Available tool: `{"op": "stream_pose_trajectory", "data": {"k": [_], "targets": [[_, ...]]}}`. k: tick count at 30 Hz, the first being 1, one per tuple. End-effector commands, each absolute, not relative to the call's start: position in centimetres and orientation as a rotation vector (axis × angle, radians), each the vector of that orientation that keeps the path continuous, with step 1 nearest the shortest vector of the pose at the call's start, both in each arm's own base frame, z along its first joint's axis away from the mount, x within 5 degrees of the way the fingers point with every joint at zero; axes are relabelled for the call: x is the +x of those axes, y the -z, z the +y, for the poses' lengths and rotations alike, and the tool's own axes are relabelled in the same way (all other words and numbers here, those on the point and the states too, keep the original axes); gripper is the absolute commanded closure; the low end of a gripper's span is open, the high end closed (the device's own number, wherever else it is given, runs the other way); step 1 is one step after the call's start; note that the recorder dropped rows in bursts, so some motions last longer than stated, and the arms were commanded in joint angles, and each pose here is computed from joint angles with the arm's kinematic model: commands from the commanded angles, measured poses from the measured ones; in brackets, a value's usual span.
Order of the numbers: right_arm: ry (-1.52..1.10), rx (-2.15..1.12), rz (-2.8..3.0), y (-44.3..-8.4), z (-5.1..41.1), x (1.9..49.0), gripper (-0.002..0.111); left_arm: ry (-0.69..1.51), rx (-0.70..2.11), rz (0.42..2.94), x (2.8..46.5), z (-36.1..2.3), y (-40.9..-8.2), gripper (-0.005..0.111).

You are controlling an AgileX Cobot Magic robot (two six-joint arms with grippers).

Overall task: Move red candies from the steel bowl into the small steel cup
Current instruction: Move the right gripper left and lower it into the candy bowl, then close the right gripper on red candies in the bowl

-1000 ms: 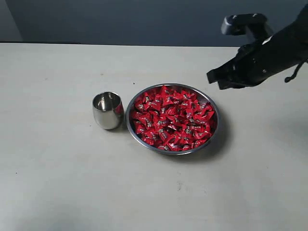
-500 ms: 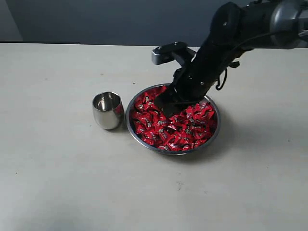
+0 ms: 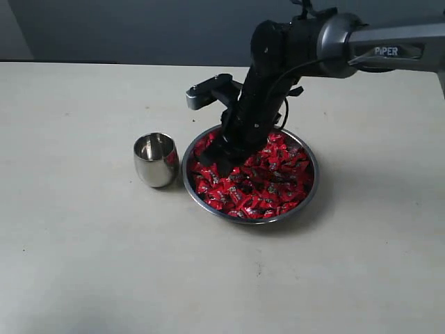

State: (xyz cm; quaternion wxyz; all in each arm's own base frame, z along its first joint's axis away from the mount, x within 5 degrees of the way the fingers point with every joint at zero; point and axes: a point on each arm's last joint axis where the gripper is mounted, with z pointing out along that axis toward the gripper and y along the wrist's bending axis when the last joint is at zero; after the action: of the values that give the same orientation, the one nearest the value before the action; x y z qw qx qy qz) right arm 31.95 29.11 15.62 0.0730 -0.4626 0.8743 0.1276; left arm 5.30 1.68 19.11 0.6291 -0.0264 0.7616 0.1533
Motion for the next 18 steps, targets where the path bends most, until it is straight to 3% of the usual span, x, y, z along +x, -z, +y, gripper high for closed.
{"op": "stream_pose_trajectory", "data": {"k": [1, 12, 17, 18], "targets": [[-0.326, -1.408, 2.653, -14.6, 28.9, 32.3, 0.07, -0.35, -0.056, 1.729, 5.3, 1.7, -19.2, 0.106], [-0.317, -1.405, 2.661, -13.2, 29.1, 32.5, 0.074, -0.35, -0.056, 1.729, 5.3, 1.7, -19.2, 0.106], [-0.316, -1.401, 2.662, -13.3, 29.1, 32.6, 0.109, -0.35, -0.056, 1.729, 5.3, 1.7, -19.2, 0.106], [-0.318, -1.384, 2.672, -13.3, 29.1, 32.6, 0.108, -0.35, -0.056, 1.729, 5.3, 1.7, -19.2, 0.106]]}}
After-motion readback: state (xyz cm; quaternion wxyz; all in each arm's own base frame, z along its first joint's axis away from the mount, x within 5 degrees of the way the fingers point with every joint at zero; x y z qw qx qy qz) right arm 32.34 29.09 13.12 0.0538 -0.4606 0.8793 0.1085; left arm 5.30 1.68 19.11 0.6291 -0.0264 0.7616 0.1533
